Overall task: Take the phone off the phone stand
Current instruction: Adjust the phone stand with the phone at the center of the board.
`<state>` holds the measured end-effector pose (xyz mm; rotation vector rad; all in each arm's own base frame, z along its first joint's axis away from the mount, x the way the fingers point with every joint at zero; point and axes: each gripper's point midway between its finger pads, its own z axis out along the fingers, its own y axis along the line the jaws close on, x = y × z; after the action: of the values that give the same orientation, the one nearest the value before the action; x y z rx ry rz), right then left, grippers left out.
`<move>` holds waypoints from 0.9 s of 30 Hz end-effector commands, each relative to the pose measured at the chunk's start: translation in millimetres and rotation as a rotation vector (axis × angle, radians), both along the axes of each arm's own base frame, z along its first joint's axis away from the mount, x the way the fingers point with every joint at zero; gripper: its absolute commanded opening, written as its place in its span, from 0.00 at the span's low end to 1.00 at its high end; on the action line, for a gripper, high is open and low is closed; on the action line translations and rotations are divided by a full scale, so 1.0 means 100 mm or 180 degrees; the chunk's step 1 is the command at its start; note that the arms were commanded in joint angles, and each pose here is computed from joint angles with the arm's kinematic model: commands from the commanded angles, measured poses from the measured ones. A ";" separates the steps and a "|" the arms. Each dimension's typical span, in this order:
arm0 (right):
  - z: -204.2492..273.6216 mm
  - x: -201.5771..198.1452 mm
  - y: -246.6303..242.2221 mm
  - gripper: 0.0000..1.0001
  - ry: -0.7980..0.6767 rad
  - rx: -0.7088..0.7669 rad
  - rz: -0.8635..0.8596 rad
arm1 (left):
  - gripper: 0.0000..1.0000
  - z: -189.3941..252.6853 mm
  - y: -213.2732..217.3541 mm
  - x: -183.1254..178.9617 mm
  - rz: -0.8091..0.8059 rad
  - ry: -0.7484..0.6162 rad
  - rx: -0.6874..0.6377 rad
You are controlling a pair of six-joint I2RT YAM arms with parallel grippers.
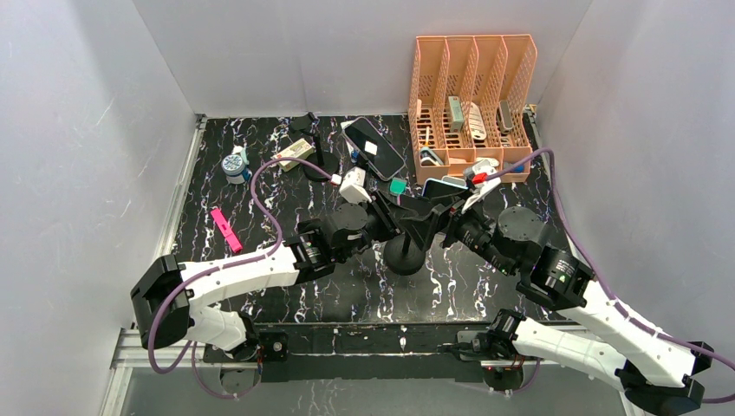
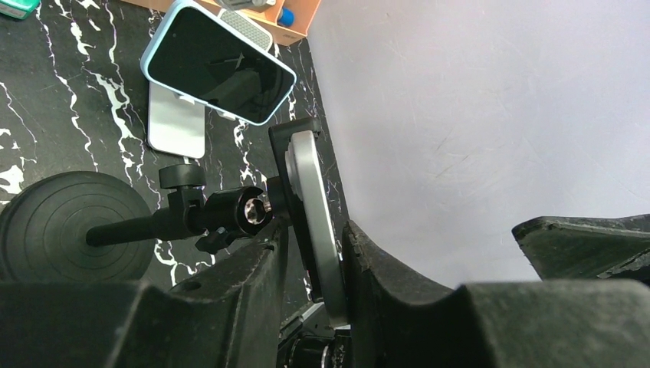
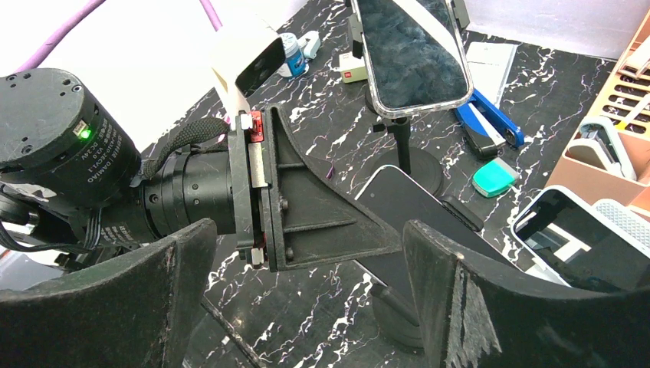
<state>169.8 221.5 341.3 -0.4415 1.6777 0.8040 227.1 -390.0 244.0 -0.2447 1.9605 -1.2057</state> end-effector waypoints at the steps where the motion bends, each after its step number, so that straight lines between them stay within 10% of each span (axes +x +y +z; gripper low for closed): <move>1: 0.10 -0.01 0.02 0.99 -0.0054 0.0139 0.0021 | 0.30 0.18 -0.02 0.07 0.0116 -0.0105 -0.0073; 16: 0.11 -0.02 0.00 0.99 -0.0063 0.0150 0.0011 | 0.28 0.22 -0.13 0.05 0.0066 -0.0106 -0.0026; 27: 0.13 -0.02 0.00 0.99 -0.0066 0.0158 0.0021 | 0.00 0.25 -0.04 0.05 0.0125 -0.0133 0.0056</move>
<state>167.8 221.3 342.9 -0.4383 1.6742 0.8183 228.8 -400.7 244.1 -0.2319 1.9777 -1.1720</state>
